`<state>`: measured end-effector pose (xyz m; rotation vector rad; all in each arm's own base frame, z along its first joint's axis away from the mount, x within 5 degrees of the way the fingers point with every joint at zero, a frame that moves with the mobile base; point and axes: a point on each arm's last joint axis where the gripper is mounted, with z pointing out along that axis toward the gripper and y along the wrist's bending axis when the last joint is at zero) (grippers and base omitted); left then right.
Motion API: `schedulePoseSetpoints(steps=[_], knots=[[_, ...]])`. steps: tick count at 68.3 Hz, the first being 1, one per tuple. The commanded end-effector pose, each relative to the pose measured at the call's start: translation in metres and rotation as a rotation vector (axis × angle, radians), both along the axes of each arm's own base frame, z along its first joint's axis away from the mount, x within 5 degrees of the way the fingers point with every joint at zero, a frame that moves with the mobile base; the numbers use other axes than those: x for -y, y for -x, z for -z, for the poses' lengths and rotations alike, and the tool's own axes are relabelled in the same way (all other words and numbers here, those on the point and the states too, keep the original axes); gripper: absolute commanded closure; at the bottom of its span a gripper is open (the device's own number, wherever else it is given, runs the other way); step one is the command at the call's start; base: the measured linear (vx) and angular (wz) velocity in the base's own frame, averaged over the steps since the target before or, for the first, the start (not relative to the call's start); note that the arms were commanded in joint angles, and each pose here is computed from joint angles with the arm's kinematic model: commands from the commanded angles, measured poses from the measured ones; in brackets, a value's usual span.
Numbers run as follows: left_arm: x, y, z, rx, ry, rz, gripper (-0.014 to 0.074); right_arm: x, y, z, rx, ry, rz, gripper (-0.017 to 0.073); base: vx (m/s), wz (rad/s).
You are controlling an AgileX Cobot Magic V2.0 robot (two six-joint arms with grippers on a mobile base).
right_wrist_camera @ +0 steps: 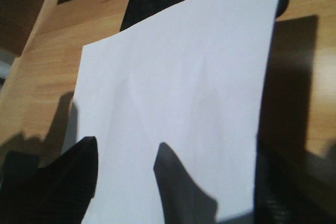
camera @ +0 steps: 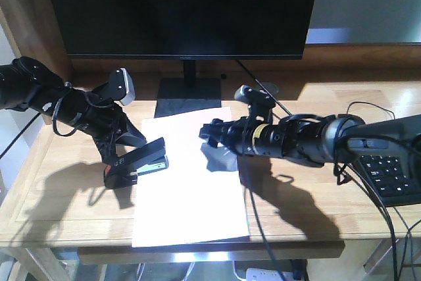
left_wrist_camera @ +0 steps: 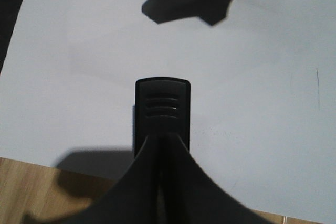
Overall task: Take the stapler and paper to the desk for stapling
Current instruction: 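Release the paper and withdraw the right gripper away from the desk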
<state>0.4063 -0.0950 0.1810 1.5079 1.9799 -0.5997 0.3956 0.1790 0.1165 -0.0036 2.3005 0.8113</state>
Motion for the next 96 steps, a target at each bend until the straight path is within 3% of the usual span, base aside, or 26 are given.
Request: schedulePoseSetpoints(steps=[1, 18, 29, 42, 52, 63, 75, 96], knots=[[0.003, 0.000, -0.031, 0.057, 0.058, -0.018, 0.0601, 0.007, -0.007, -0.047, 0.115, 0.007, 0.018, 0.0029, 0.00, 0.00], [0.003, 0.000, -0.031, 0.057, 0.058, -0.018, 0.0601, 0.025, 0.002, -0.098, 0.259, 0.243, 0.027, 0.0031, 0.00, 0.00], [0.003, 0.000, -0.031, 0.057, 0.058, -0.018, 0.0601, 0.043, 0.016, -0.153, 0.391, 0.347, 0.106, 0.0031, 0.00, 0.00], [0.003, 0.000, -0.031, 0.057, 0.058, -0.018, 0.0601, 0.072, 0.062, -0.212, 0.547, 0.464, 0.188, 0.0031, 0.00, 0.00], [0.003, 0.000, -0.031, 0.057, 0.058, -0.018, 0.0601, 0.089, 0.113, -0.237, 0.618, 0.430, 0.211, 0.0031, 0.00, 0.00], [0.003, 0.000, -0.031, 0.057, 0.058, -0.018, 0.0601, 0.107, 0.172, -0.242, 0.685, 0.385, 0.197, 0.0031, 0.00, 0.00], [0.003, 0.000, -0.031, 0.057, 0.058, -0.018, 0.0601, 0.130, 0.231, -0.227, 0.778, 0.441, 0.195, 0.0031, 0.00, 0.00], [0.003, 0.000, -0.031, 0.057, 0.058, -0.018, 0.0601, 0.153, 0.309, -0.194, 0.942, 0.364, 0.193, 0.0031, 0.00, 0.00]])
